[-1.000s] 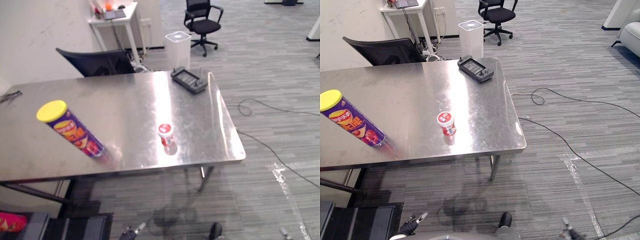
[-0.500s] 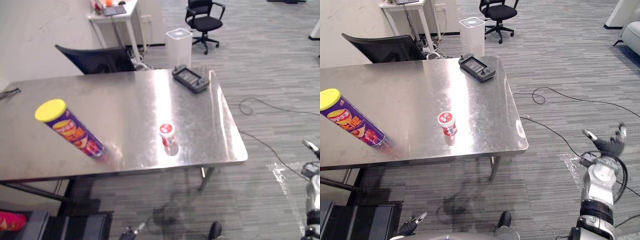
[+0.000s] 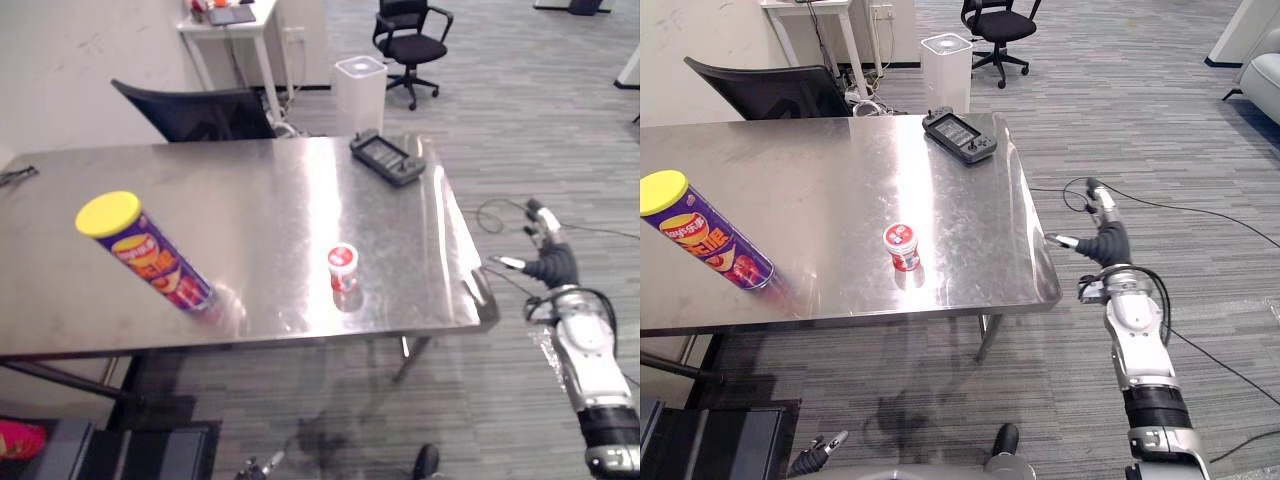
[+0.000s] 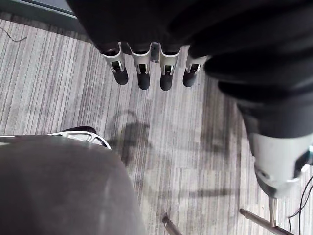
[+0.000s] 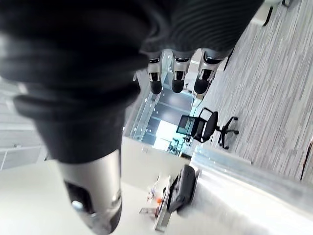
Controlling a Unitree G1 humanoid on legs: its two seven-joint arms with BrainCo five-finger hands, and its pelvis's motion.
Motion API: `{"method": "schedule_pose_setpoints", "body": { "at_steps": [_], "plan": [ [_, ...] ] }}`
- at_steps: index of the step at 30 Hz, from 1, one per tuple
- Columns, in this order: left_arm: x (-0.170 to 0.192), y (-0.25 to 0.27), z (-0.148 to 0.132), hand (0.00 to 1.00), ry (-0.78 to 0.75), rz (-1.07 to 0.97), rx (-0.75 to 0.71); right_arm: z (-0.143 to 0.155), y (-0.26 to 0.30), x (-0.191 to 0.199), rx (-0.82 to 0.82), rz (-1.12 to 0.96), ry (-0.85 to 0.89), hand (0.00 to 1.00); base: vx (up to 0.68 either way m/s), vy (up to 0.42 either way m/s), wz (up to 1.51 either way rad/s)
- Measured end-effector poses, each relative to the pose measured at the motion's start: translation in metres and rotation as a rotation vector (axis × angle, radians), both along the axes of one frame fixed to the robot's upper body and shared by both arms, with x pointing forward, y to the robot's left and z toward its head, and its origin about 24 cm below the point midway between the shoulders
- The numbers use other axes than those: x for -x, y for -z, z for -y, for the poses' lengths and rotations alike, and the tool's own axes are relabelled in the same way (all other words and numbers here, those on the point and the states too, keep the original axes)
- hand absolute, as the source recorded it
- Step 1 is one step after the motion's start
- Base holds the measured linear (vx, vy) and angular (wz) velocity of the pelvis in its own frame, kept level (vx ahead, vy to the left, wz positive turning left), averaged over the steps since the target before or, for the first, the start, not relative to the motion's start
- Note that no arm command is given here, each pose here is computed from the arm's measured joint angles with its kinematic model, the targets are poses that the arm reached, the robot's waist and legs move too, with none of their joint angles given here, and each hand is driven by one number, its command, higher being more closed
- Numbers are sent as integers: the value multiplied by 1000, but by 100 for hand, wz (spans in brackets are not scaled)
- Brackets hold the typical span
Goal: Put the gum and the chips on the shelf.
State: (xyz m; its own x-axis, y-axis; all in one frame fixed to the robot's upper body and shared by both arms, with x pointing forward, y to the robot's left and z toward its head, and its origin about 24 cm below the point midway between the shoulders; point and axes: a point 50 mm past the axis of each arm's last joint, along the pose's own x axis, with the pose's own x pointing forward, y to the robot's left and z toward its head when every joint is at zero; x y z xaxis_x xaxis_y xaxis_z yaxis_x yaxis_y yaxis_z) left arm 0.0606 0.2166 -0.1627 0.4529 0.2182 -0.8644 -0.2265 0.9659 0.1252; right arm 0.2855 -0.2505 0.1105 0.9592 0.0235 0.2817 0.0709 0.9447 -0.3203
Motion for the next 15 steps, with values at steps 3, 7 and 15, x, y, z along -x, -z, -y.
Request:
{"method": "schedule_pose_setpoints", "body": {
  "at_steps": [3, 7, 15],
  "plan": [
    [0, 0, 0, 0, 2, -1, 1, -24, 1, -1, 27, -13, -131, 0, 0, 0, 0],
    [1, 0, 0, 0, 3, -4, 1, -46, 5, 0, 41, -38, -249, 0, 0, 0, 0],
    [6, 1, 0, 0, 19, -22, -1, -79, 18, 5, 44, -96, -417, 0, -6, 0, -1]
  ]
}}
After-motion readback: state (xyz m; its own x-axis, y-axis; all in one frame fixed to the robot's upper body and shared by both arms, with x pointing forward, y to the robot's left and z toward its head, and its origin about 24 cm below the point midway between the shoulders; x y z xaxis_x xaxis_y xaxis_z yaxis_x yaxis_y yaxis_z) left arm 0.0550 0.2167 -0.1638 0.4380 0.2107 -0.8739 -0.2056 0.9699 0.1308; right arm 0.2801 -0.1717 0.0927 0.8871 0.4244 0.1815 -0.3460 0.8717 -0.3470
